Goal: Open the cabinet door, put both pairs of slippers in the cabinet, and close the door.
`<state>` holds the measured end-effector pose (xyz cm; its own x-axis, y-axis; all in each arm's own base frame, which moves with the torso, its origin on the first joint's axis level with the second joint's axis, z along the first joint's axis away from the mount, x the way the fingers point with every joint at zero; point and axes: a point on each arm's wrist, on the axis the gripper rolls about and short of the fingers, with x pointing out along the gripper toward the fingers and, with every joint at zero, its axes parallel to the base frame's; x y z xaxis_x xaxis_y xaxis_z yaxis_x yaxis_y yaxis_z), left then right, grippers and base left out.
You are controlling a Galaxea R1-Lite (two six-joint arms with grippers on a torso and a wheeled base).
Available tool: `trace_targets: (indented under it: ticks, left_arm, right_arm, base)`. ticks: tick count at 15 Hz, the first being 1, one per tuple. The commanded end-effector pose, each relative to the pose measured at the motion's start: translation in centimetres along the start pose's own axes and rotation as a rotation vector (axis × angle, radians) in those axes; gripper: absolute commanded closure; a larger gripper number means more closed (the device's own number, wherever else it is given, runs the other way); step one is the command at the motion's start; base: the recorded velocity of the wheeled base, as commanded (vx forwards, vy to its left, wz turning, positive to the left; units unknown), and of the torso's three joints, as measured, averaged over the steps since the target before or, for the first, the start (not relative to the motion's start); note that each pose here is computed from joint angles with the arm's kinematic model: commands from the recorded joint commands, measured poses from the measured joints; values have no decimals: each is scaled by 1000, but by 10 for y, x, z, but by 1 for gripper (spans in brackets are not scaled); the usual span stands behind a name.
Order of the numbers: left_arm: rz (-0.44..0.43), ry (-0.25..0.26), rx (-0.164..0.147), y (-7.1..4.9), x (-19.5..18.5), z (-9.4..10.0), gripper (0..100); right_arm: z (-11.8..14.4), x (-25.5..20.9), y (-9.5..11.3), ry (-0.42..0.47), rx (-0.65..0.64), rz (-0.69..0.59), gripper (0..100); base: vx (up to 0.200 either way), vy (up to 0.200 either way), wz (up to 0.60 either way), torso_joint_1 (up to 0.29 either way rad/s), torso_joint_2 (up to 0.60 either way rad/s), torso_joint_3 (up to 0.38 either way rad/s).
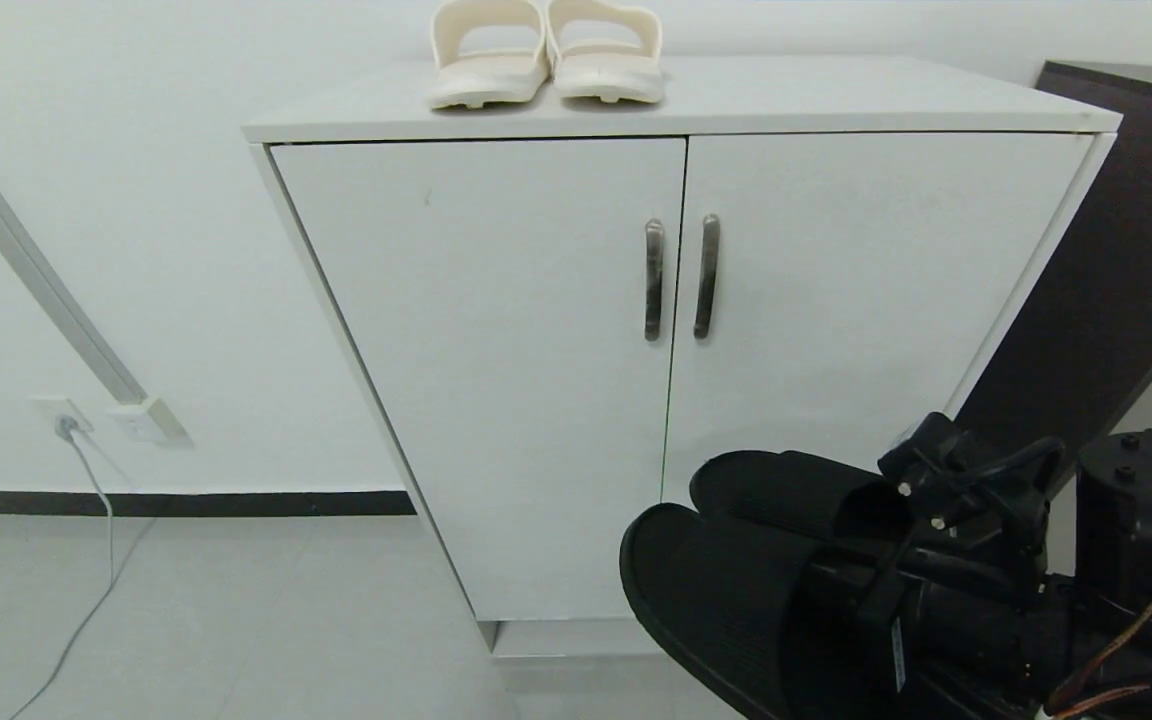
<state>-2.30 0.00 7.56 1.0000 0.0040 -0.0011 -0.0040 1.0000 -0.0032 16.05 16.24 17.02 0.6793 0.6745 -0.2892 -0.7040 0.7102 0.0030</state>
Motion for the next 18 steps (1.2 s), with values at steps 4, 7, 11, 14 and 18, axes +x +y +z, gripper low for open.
trace_targets:
  ticks: [4, 7, 11, 14, 18]
  left_arm:
    - [1, 0, 0, 0, 0, 0, 0]
    - [1, 0, 0, 0, 0, 0, 0]
    - [1, 2, 2, 0, 0, 0, 0]
    - [7, 43, 3, 0, 3, 1, 0]
    - [-13, 16, -41, 0, 5, 41, 0]
  right_arm:
    - [-2, 2, 0, 9, -8, 0, 100]
    - [-3, 2, 0, 13, -13, 1, 100]
    - [-4, 1, 0, 16, -13, 1, 100]
    - [-4, 1, 0, 16, -14, 2, 100]
    - [-5, 1, 1, 21, -23, 5, 100]
  base:
    - [0, 0, 0, -11, 305, 292]
    - [0, 0, 0, 0, 42, 29]
    - [0, 0, 0, 0, 0, 0]
    - [0, 0, 0, 0, 0, 0]
    - [0, 0, 0, 0, 0, 0]
